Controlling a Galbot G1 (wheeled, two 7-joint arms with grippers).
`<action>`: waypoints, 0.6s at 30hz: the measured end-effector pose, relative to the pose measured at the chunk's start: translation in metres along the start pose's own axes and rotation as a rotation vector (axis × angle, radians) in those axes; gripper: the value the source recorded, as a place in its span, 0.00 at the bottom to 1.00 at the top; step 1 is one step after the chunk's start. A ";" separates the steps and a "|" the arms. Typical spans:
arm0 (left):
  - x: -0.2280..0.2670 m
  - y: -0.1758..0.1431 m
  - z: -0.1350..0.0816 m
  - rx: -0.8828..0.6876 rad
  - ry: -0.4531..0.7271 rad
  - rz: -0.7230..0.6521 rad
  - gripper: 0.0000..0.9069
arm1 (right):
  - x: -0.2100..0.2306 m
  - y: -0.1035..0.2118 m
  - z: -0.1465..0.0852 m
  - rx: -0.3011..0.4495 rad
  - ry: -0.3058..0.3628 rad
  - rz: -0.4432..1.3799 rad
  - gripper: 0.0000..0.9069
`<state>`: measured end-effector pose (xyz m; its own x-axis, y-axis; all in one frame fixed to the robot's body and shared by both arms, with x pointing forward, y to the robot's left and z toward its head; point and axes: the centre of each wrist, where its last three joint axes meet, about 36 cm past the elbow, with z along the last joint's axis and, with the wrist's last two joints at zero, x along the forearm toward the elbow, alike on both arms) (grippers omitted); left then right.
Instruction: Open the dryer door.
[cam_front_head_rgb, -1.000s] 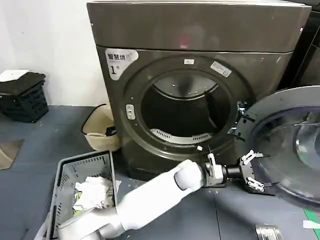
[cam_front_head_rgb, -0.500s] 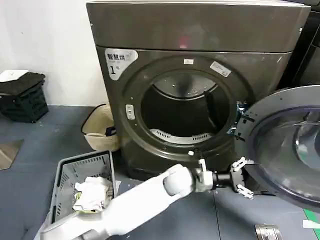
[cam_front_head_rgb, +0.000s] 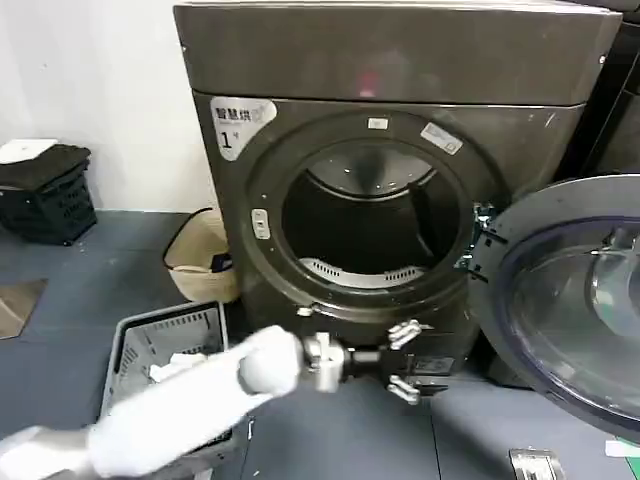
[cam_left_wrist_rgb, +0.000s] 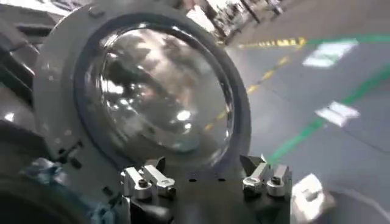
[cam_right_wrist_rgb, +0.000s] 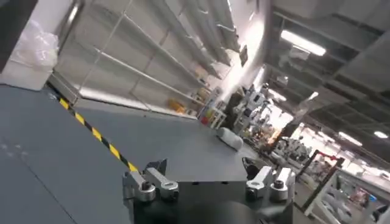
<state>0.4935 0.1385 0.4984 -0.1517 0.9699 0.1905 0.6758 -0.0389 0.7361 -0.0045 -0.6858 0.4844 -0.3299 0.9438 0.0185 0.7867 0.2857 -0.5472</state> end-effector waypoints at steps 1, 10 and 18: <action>0.014 0.002 0.000 -0.026 0.014 0.014 1.00 | -0.001 0.002 0.000 0.001 0.001 -0.005 1.00; 0.131 0.020 0.009 -0.316 0.229 0.172 1.00 | -0.015 0.007 -0.003 0.004 -0.004 -0.028 1.00; 0.230 0.030 -0.009 -0.578 0.426 0.471 1.00 | -0.024 0.023 -0.003 -0.008 -0.006 -0.070 1.00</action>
<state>0.4727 0.3588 0.5701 -0.2834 0.6533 0.7020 0.2803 -0.6436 0.7122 0.0234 -0.7013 0.4737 -0.3871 0.9206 0.0518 0.7655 0.3522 -0.5384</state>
